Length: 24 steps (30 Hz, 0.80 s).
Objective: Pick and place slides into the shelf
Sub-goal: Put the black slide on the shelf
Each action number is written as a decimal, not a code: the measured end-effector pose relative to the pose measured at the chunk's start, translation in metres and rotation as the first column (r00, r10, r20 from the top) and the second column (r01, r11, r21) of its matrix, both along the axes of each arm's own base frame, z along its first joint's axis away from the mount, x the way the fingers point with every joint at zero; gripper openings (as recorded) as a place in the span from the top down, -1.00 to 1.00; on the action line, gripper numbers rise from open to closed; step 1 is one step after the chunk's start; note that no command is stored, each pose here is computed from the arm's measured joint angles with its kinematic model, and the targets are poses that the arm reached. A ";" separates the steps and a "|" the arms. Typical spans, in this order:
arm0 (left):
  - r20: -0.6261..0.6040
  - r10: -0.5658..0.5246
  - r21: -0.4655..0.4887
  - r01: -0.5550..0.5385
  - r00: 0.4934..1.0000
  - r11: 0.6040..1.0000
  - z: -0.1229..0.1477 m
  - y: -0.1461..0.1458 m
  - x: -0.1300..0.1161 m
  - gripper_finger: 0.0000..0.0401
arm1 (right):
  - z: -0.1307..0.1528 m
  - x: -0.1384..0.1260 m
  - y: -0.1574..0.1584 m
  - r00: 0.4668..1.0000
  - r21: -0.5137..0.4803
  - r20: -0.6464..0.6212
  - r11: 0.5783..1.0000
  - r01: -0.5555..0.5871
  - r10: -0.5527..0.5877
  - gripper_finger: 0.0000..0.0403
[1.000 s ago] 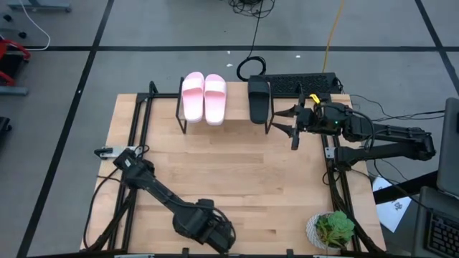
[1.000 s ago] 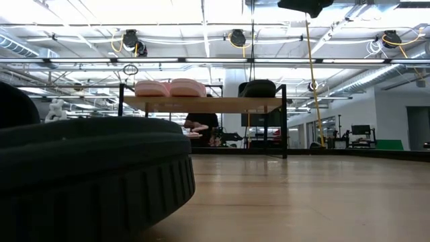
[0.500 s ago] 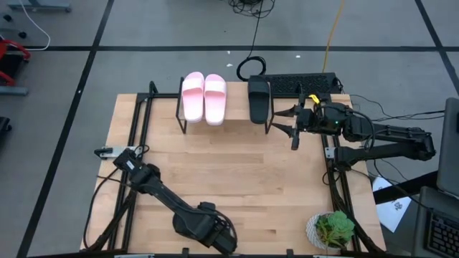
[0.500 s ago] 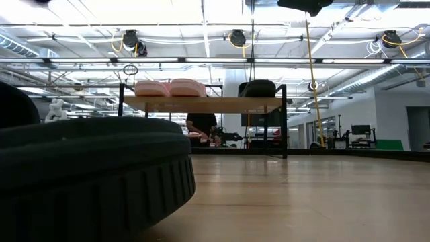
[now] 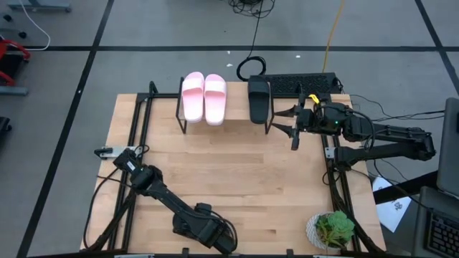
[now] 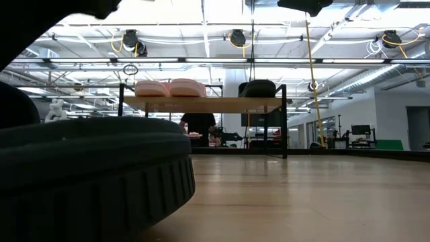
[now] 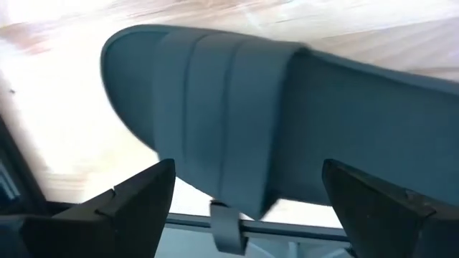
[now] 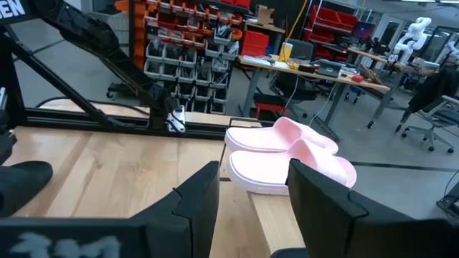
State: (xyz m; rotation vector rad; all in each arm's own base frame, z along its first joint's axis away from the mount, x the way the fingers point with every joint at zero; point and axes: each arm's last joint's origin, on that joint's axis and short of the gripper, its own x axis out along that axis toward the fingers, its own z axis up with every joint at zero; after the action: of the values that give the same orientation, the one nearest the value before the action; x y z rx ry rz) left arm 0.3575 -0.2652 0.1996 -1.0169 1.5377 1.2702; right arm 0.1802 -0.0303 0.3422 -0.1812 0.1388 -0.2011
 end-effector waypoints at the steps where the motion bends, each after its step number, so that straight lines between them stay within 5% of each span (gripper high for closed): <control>1: -0.012 0.003 0.002 -0.003 1.000 1.000 -0.002 0.000 -0.001 -0.75 | 0.000 0.000 0.000 1.000 0.000 -0.001 1.000 0.000 0.000 0.23; 24: -0.017 0.084 0.081 -0.082 0.996 0.993 -0.010 0.005 -0.002 -0.75 | 0.000 0.000 0.000 1.000 0.023 0.002 1.000 -0.003 0.003 0.23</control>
State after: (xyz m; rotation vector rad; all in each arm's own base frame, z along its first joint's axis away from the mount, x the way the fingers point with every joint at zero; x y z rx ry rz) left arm 0.3555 -0.2602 0.1894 -1.0276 1.4606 1.3933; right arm 0.1802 -0.0300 0.3419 -0.1584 0.1391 -0.1966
